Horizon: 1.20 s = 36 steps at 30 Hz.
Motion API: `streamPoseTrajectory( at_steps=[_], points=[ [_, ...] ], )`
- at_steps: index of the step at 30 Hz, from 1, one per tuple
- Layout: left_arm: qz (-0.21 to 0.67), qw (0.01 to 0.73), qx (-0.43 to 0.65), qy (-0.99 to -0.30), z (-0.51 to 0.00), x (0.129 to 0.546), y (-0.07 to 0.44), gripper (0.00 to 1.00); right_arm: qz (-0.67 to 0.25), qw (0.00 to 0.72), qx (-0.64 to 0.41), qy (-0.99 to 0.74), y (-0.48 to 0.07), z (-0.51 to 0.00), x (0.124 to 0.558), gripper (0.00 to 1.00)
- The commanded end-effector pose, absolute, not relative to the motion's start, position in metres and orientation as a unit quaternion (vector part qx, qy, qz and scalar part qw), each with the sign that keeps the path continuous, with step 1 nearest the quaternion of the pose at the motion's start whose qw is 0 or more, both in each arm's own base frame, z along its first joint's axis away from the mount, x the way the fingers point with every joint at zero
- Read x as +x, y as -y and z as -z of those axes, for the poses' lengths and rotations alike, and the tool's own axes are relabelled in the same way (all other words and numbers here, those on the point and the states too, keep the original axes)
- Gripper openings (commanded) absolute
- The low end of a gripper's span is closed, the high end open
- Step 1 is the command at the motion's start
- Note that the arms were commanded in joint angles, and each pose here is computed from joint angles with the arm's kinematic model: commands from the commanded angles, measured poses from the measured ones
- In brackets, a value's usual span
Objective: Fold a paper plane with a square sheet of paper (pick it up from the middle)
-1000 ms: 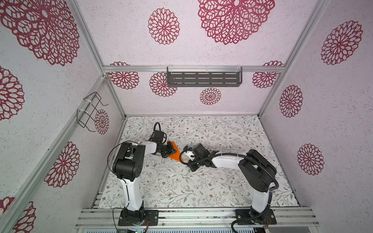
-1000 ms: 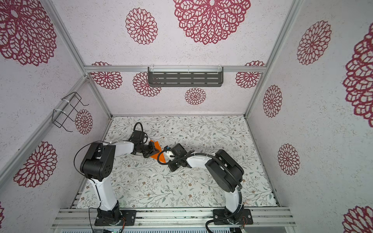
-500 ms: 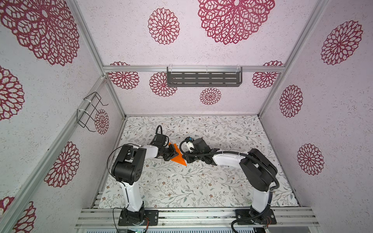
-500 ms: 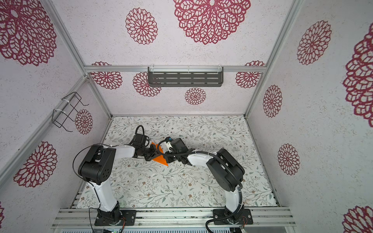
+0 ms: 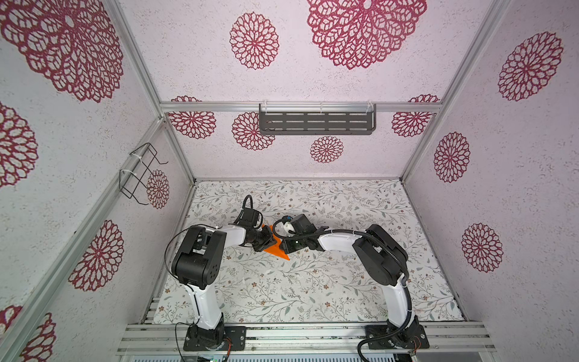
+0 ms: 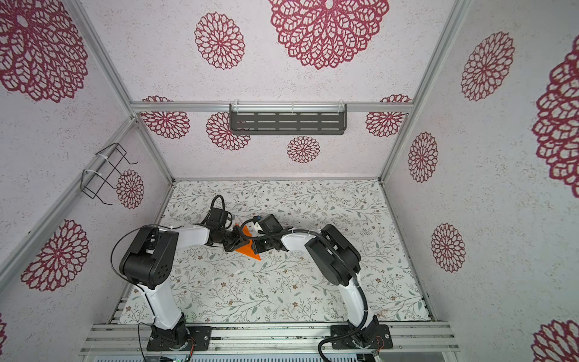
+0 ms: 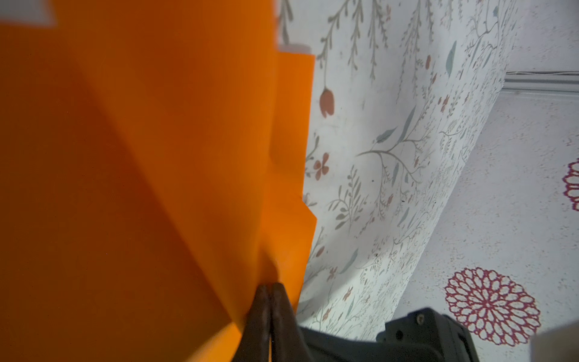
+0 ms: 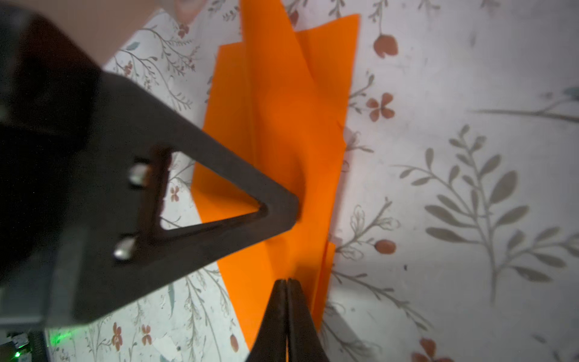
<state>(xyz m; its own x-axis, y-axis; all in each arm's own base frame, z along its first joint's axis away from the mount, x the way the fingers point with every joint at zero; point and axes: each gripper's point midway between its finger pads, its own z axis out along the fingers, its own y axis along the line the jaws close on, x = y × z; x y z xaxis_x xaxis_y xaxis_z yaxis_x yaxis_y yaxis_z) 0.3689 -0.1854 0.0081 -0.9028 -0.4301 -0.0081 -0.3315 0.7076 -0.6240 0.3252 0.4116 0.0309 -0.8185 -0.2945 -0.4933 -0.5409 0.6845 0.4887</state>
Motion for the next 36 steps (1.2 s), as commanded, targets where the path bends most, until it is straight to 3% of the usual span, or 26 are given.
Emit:
streamPoseTrajectory(
  at_steps=[1, 9, 21, 29, 36],
  points=[
    [0.286, 0.060, -0.206, -0.934, 0.000, 0.351, 0.175, 0.08, -0.292, 0.173, -0.228, -0.913, -0.400, -0.017, 0.326, 0.09],
    [0.309, 0.117, -0.206, -0.921, -0.019, 0.370, 0.163, 0.10, -0.280, 0.146, -0.224, -0.922, -0.394, -0.001, 0.318, 0.10],
    [0.266, 0.139, -0.239, -0.924, 0.011, 0.357, 0.124, 0.10, -0.266, 0.131, -0.202, -0.933, -0.387, 0.009, 0.319, 0.10],
    [0.258, 0.188, -0.278, -0.906, 0.012, 0.356, 0.082, 0.20, -0.262, 0.121, -0.191, -0.938, -0.383, 0.017, 0.318, 0.10],
    [0.314, 0.251, -0.270, -0.875, -0.042, 0.376, 0.085, 0.24, -0.266, 0.122, -0.191, -0.937, -0.383, 0.014, 0.317, 0.10]
  ],
)
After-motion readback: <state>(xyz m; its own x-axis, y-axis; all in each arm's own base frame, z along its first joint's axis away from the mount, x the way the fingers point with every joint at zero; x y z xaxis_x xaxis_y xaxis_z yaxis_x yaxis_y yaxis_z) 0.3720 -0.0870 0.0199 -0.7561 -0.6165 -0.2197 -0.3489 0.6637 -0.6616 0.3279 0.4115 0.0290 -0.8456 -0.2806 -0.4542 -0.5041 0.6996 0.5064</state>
